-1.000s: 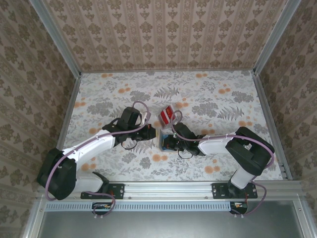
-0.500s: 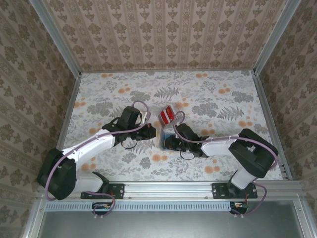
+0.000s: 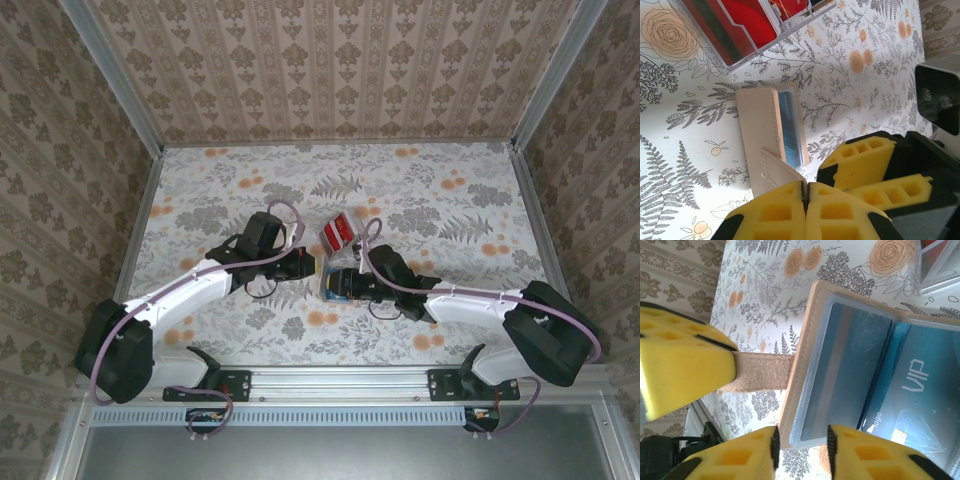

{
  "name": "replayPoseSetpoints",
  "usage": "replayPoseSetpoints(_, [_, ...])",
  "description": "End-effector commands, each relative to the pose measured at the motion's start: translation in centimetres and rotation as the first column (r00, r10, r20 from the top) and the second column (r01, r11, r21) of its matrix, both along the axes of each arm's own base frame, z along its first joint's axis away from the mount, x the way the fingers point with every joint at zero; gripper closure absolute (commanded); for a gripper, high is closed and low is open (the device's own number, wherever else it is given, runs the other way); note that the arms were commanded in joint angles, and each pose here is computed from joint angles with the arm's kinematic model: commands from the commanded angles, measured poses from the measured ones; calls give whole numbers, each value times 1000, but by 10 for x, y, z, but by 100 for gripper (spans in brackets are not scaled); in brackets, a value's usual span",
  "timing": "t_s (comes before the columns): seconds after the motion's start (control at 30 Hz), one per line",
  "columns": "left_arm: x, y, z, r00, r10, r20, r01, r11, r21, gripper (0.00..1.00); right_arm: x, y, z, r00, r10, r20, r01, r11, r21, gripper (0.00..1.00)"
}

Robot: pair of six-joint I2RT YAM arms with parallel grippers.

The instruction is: Put the credit cards into the card holder

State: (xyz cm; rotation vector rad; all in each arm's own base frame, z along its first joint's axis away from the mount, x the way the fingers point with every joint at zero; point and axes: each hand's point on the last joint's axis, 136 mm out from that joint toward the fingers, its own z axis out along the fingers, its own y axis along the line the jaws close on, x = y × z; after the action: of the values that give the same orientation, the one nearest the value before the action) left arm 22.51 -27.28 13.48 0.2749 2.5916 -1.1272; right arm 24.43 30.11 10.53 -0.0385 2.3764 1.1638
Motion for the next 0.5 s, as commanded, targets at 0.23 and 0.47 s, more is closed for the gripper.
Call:
replayPoseSetpoints(0.23, [8, -3, 10, 999, -8, 35, 8, 1000, -11, 100, -3, 7, -15, 999, 40, -35, -42, 998, -56, 60])
replayPoseSetpoints(0.47, [8, -3, 9, 999, -9, 32, 9, 1000, -13, 100, -2, 17, -13, 998, 62, -31, -64, 997, -46, 58])
